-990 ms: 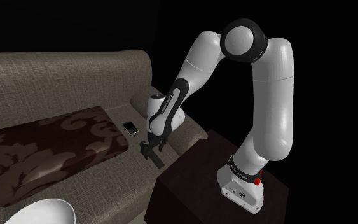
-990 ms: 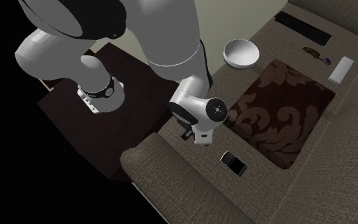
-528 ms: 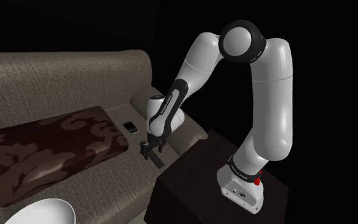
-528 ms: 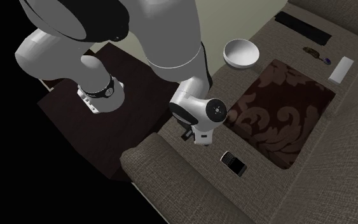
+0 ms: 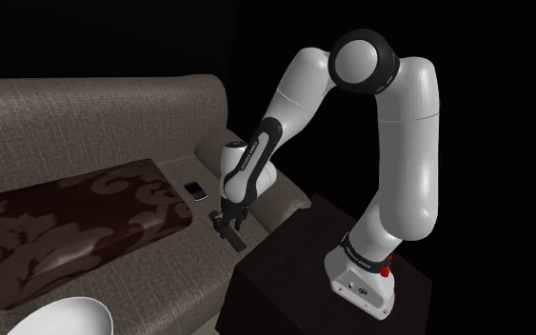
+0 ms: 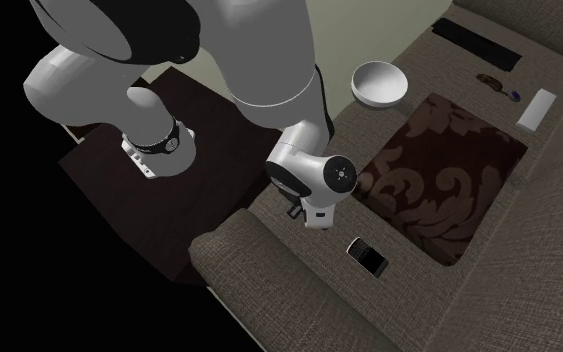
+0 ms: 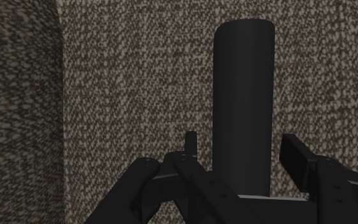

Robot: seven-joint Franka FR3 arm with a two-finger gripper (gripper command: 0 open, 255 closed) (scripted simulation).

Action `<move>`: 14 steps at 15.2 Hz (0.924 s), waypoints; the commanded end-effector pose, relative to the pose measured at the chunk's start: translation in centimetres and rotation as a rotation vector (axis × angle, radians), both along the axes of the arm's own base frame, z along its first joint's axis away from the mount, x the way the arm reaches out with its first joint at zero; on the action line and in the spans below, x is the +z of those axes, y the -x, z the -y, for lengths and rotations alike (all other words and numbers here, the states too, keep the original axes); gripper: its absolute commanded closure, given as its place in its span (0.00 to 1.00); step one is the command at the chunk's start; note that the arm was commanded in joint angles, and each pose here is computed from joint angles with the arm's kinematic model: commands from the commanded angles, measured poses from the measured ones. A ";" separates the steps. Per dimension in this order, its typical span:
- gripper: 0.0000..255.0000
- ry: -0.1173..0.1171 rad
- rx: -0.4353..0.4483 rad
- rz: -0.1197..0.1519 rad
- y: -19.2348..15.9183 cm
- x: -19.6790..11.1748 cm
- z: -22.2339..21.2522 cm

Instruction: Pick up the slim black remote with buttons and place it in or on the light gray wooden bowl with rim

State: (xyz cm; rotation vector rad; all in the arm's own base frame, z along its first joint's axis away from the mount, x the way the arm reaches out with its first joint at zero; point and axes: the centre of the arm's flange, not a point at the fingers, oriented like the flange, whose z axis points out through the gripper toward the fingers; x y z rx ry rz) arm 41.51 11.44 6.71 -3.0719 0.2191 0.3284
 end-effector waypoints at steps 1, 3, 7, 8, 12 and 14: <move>1.00 -0.003 0.009 0.000 0.1 -0.2 -0.4; 1.00 -0.003 0.009 0.000 0.1 0.3 -0.3; 1.00 -0.003 0.009 0.000 0.1 2.4 -0.3; 1.00 -0.003 0.009 0.000 0.1 3.0 -0.3; 1.00 -0.003 0.009 0.000 0.1 5.1 -0.3; 1.00 -0.003 0.009 0.000 0.1 6.1 -0.3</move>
